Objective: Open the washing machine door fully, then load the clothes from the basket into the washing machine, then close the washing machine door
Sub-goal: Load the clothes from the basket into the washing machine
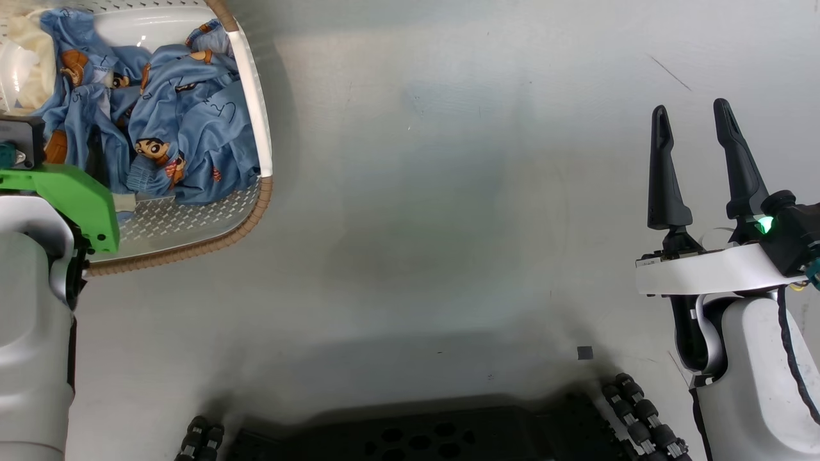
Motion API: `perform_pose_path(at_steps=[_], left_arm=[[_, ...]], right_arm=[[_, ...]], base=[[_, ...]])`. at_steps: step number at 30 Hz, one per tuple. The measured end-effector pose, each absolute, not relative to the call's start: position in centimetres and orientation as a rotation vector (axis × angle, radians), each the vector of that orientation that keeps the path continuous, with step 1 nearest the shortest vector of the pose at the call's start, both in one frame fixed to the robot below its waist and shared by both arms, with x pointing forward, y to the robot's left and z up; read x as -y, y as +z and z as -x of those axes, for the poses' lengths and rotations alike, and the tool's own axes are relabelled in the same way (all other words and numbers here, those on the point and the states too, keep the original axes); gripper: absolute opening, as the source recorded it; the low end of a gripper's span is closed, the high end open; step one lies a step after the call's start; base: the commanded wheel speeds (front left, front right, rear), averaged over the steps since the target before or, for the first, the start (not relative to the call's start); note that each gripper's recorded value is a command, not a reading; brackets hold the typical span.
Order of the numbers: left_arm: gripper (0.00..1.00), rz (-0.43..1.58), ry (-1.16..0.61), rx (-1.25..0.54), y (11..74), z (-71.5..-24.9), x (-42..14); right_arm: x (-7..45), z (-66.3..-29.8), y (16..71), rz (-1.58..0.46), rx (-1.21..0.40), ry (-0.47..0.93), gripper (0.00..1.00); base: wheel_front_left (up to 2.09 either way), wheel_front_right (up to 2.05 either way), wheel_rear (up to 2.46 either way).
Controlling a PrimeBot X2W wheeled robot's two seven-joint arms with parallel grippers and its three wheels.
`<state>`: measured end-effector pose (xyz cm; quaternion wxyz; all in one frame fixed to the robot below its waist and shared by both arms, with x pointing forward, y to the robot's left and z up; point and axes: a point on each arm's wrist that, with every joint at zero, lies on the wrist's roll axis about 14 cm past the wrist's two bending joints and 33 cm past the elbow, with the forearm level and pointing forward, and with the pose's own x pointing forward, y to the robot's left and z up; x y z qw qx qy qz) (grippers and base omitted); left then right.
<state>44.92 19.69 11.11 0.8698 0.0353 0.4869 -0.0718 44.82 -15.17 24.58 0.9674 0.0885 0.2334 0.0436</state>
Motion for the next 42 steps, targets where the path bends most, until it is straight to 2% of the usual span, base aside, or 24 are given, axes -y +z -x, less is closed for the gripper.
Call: perform_pose_path(at_steps=[31,42], left_arm=[[1.0,-0.193,-0.104,-1.191,7.0,-44.2,-22.6],[1.0,-0.191,-0.12,-1.231,5.5,-44.4,-21.8]], right_arm=[[15.4,-43.7,21.7,-0.184,-0.538,0.072,1.0],[15.8,-43.3,20.9,-0.178,-0.555,0.061,1.0]], base=[[0.0,0.0,0.0],[0.0,0.0,0.0]])
